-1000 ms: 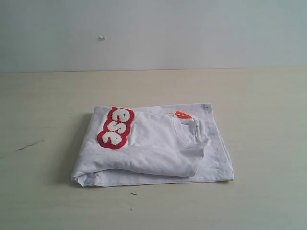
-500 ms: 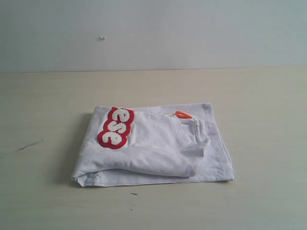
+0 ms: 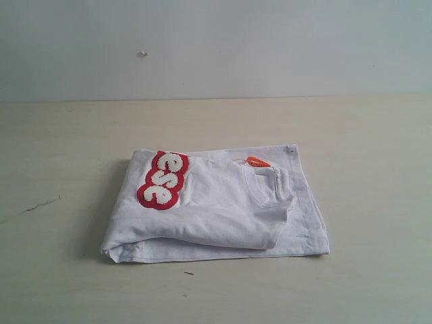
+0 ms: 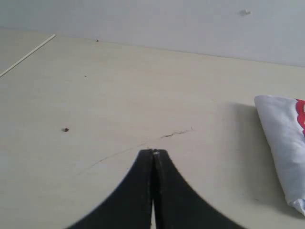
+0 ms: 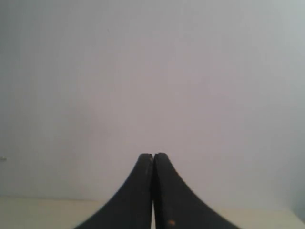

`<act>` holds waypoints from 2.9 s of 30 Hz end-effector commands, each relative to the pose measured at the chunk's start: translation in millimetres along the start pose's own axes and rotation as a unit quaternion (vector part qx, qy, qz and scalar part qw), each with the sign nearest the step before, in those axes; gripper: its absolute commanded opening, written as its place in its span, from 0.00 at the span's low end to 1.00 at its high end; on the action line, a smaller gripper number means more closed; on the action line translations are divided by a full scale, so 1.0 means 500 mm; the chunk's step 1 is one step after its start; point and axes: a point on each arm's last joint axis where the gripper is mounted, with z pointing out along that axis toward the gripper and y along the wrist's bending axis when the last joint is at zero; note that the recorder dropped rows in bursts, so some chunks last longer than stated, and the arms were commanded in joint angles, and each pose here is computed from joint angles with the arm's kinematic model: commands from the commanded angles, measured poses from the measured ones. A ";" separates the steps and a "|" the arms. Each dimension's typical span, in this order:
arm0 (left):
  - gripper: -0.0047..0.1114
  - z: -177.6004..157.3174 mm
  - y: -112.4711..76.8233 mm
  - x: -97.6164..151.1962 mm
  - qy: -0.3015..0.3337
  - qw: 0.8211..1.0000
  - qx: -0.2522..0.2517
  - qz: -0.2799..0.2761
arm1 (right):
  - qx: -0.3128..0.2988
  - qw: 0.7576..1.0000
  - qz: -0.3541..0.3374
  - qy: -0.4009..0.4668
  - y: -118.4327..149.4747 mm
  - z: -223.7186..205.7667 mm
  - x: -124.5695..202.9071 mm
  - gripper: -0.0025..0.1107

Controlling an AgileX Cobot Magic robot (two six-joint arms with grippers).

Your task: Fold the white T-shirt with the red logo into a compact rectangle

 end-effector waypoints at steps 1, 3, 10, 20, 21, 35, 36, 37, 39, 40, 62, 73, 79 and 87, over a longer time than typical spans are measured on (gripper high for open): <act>0.04 -0.001 -0.002 -0.002 -0.007 1.000 0.006 -0.006 | 0.003 0.999 -0.012 0.038 0.002 0.006 0.064 0.02; 0.04 -0.001 -0.002 -0.002 -0.007 1.000 0.006 -0.006 | 0.003 0.999 -0.012 0.052 0.003 0.007 0.084 0.02; 0.04 -0.001 -0.002 -0.002 -0.007 1.000 0.006 -0.006 | 0.000 0.996 -0.012 0.083 0.006 0.007 0.141 0.02; 0.04 -0.001 -0.002 -0.002 -0.007 1.000 0.006 -0.006 | 0.000 0.991 -0.031 0.132 0.004 0.003 0.159 0.02; 0.04 -0.001 -0.002 -0.002 -0.007 1.000 0.006 -0.006 | 0.000 0.989 -0.032 0.144 0.004 0.002 0.163 0.02; 0.04 -0.001 -0.002 -0.002 -0.007 1.000 0.006 -0.006 | 0.002 0.980 -0.030 0.197 0.003 -0.004 0.181 0.02; 0.04 -0.001 -0.002 -0.002 -0.007 1.000 0.006 -0.006 | 0.002 0.979 -0.030 0.202 0.003 -0.005 0.183 0.02; 0.04 -0.001 -0.002 -0.002 -0.007 1.000 0.006 -0.006 | 0.003 0.979 -0.027 0.203 0.003 -0.005 0.183 0.02; 0.04 -0.001 -0.002 -0.002 -0.007 1.000 0.006 -0.006 | 0.005 0.979 -0.015 0.203 0.003 -0.005 0.183 0.02; 0.04 -0.001 -0.002 -0.002 -0.007 1.000 0.006 -0.006 | 0.007 0.979 -0.007 0.203 0.003 -0.005 0.183 0.02; 0.04 -0.001 -0.002 -0.002 -0.007 1.000 0.006 -0.006 | 0.008 0.980 0.002 0.201 0.003 -0.005 0.183 0.02; 0.04 -0.001 -0.002 -0.002 -0.007 1.000 0.006 -0.006 | 0.008 0.980 0.002 0.201 0.003 -0.005 0.183 0.02; 0.04 -0.001 -0.002 -0.002 -0.007 1.000 0.006 -0.006 | 0.008 0.980 0.002 0.201 0.003 -0.005 0.183 0.02; 0.04 -0.001 -0.002 -0.002 -0.007 1.000 0.006 -0.006 | 0.008 0.980 0.002 0.201 0.003 -0.005 0.183 0.02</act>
